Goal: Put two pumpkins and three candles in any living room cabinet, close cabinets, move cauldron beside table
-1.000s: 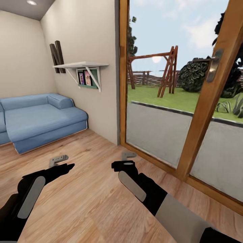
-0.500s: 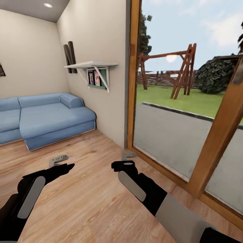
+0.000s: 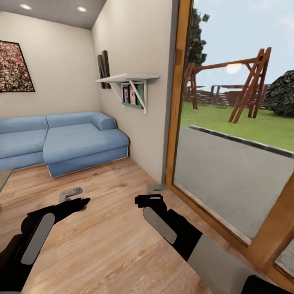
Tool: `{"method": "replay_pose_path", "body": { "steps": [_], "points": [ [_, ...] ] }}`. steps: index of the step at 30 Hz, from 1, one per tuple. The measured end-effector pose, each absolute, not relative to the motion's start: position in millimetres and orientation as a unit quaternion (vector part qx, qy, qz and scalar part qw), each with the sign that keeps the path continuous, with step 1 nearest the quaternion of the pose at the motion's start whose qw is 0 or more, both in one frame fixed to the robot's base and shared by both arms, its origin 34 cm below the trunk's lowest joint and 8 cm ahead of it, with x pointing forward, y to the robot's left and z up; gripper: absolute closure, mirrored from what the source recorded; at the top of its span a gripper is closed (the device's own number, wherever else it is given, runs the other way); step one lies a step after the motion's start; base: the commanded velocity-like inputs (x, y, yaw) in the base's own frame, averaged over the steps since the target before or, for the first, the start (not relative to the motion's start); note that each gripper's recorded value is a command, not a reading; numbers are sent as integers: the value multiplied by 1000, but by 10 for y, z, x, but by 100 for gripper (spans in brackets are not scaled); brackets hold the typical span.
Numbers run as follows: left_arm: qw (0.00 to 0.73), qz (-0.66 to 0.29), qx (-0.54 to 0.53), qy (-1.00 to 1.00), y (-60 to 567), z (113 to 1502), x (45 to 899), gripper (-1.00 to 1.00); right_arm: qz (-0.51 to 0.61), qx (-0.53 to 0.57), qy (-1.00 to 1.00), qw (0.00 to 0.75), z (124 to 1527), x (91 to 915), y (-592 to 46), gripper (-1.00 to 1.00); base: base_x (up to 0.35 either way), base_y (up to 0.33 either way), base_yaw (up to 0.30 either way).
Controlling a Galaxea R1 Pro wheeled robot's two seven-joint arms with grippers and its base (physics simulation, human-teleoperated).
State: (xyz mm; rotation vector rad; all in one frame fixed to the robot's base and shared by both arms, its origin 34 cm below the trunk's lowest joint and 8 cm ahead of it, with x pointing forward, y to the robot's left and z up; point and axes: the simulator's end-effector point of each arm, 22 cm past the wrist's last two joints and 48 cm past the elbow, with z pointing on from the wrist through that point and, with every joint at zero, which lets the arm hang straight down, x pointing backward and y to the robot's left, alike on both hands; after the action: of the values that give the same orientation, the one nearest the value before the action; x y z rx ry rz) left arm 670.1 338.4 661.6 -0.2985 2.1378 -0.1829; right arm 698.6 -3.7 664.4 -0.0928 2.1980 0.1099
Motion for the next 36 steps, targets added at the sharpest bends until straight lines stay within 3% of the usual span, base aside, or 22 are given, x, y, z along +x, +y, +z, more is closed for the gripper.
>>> {"method": "replay_pose_path", "body": {
  "steps": [28,36],
  "points": [
    [467,-73,-123,873,3387,6602,6699,-100,45,-38,890,452,6639,6984,-29,-100,320,-21,279],
    [467,-72,-123,873,3390,6598,6704,-100,45,-40,890,451,6633,6979,-23,-100,339,0,71]
  ]
}}
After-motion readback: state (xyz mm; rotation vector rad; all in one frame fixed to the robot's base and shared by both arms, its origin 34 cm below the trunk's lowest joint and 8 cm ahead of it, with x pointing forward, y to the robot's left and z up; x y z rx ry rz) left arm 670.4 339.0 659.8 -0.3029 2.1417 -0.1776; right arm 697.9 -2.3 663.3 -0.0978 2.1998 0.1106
